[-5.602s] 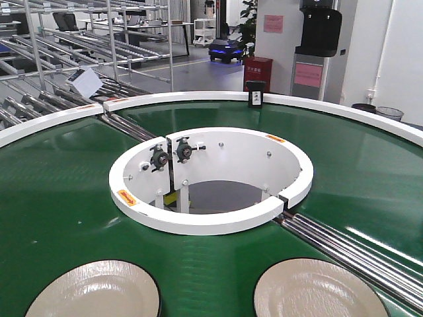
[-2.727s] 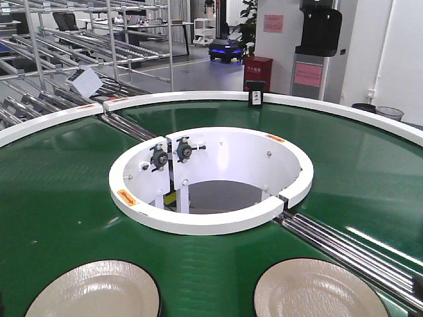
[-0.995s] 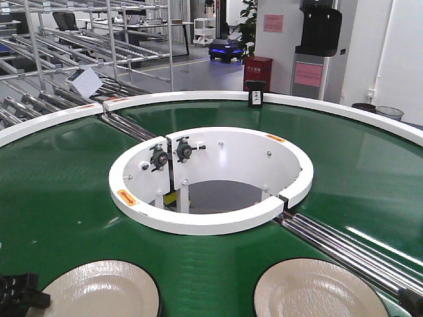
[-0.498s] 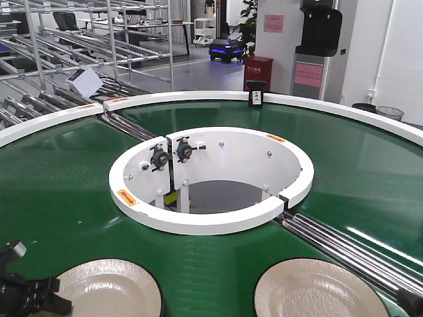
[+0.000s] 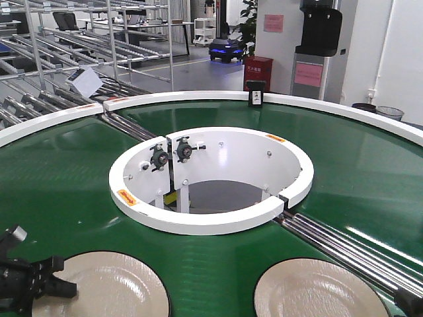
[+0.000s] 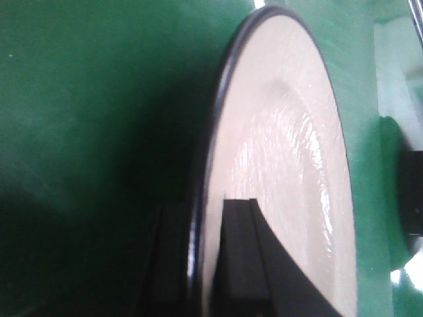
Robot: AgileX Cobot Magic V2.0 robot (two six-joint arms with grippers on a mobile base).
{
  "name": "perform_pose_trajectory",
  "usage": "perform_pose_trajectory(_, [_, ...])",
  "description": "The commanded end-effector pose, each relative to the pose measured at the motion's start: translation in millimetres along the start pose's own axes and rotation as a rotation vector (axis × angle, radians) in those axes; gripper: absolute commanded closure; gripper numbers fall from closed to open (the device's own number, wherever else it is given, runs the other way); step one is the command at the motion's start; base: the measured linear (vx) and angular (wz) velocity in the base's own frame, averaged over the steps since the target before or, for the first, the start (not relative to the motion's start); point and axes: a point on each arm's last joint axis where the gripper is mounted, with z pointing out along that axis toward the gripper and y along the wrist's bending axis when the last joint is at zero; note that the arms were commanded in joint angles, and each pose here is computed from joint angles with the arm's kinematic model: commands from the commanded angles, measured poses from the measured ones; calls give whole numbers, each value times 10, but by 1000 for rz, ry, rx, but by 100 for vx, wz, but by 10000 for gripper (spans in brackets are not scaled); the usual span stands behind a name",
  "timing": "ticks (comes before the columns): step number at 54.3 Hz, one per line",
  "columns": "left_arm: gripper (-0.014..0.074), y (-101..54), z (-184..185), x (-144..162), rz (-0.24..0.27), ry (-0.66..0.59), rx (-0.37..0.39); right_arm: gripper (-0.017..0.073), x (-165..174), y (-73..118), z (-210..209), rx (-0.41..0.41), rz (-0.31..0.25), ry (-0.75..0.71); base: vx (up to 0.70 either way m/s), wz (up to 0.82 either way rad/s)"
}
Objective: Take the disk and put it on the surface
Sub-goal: 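Close the left gripper on the rim of the plate nearest it, then close the right gripper on the rim of the other cream plate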
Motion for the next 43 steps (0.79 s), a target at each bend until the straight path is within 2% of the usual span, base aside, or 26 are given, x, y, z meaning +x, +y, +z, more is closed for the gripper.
perform_pose_trajectory(1, [601, -220, -204, -92, 6, -81, 15, 65, -247, -10, -65, -5, 75, -110, 0, 0])
perform_pose_trajectory(4, [601, -266, -254, -102, -1, -96, 18, 65, -314, -16, -75, -4, 106, -78, 0, 0])
perform_pose_trajectory(11, [601, -364, -364, -115, 23, -129, 21, 65, -547, -62, -64, 15, 115, -10, 0, 0])
perform_pose_trajectory(15, [601, -412, -420, -120, 38, -146, 19, 65, -666, -169, -8, 55, 160, 28, 0, 0])
perform_pose_trajectory(19, [601, -455, -470, -120, 55, -157, 19, 65, -772, -373, 87, 123, 235, 54, 0, 0])
perform_pose_trajectory(24, [601, -492, -513, -118, 69, -166, 18, 69, -819, -704, 246, 199, 386, 91, 0, 0])
perform_pose_trajectory(27, [601, -498, -518, -117, 70, -167, 19, 78, -786, -880, 346, 218, 472, 123, 0, 0])
perform_pose_trajectory(28, [601, -499, -518, -117, 70, -166, 21, 81, -768, -923, 396, 217, 481, 145, 0, 0])
perform_pose_trajectory(33, [601, -506, -515, -104, 70, -155, 31, 98, -619, -1090, 616, 164, 545, 253, 0, 0])
perform_pose_trajectory(36, [601, -507, -515, -103, 70, -154, 31, 109, -504, -1116, 784, 84, 566, 316, 0, 0])
perform_pose_trajectory(39, [601, -507, -515, -103, 70, -154, 31, 112, -414, -1089, 936, -13, 527, 365, 0, 0])
perform_pose_trajectory(43, [601, -507, -515, -103, 70, -154, 31, 112, -319, -1046, 1130, -125, 526, 391, 0, 0])
